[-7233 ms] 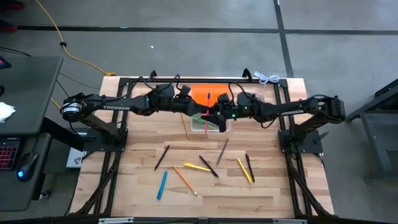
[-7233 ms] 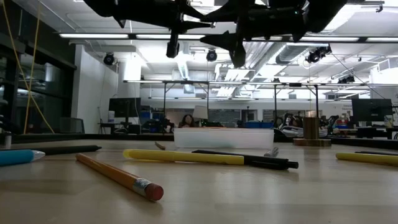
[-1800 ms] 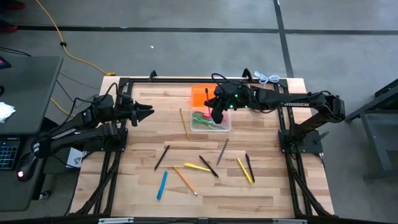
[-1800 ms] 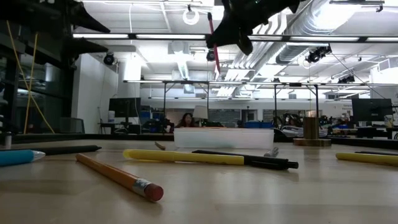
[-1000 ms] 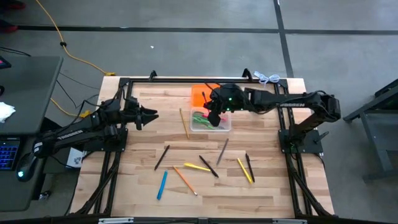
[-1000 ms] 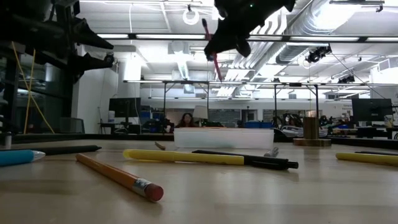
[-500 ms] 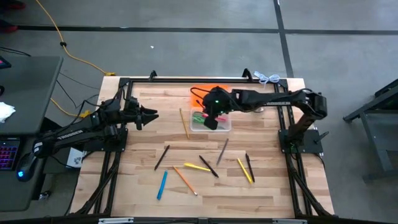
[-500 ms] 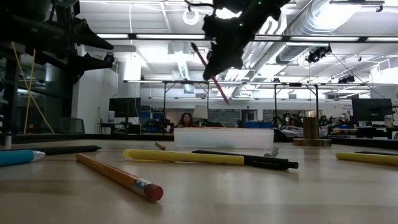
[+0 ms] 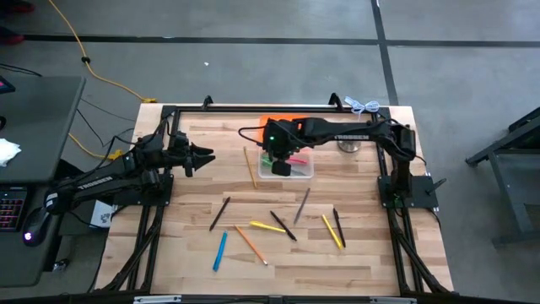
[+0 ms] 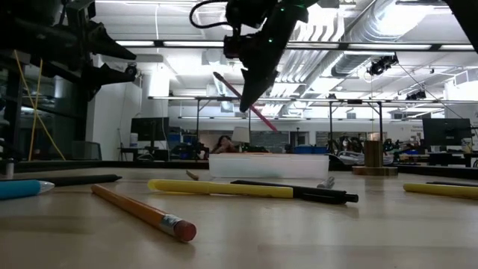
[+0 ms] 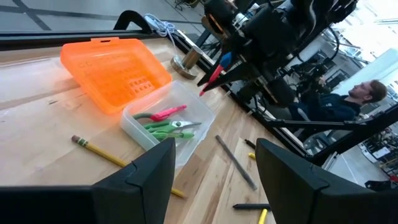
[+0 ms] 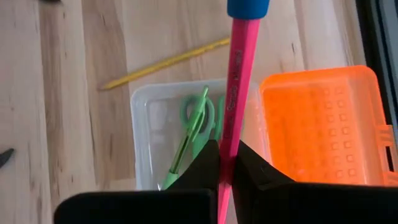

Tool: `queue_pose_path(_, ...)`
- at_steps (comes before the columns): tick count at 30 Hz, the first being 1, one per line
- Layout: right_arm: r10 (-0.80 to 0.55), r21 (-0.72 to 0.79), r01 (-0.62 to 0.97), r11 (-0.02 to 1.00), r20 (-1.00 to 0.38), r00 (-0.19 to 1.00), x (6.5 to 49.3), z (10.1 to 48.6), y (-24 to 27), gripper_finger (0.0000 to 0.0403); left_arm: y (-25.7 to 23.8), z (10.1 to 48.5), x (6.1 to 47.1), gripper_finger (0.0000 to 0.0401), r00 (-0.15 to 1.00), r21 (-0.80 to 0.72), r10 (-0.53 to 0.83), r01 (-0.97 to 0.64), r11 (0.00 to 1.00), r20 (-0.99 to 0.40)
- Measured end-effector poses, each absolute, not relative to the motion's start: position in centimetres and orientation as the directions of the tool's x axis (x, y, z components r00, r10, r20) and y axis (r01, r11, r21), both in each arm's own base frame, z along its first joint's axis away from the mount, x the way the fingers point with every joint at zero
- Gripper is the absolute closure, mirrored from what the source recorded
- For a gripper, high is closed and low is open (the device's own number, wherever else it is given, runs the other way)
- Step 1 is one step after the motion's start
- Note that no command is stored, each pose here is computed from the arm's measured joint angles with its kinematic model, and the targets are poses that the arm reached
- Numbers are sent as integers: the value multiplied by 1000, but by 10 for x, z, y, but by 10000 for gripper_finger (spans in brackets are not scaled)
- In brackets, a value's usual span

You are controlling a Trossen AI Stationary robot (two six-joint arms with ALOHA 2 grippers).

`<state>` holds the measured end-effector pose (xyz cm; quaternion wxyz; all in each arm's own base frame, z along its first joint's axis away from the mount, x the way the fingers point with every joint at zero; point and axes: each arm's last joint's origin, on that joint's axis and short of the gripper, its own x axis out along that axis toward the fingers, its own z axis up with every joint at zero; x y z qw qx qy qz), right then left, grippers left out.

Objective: Pick & place school supplies into a supply box
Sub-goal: Put the pink pencil into the supply box

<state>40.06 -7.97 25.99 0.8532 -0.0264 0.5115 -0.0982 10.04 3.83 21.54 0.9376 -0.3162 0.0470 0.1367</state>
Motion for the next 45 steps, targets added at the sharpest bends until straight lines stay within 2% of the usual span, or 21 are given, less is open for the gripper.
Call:
queue_pose_path(11,-199,-157,135,978,-897,395,396,255,-79,403,38,215,100,151,957,-570,231,-289,769,-175)
queue_pose_path(39,-133,-116,97,988,-973,190,406,194,-81,403,38,216,100,151,958,-544,230,-288,789,-174)
queue_pose_path(45,-131,-115,97,989,-975,179,407,189,-81,403,38,216,100,151,958,-541,229,-287,790,-173)
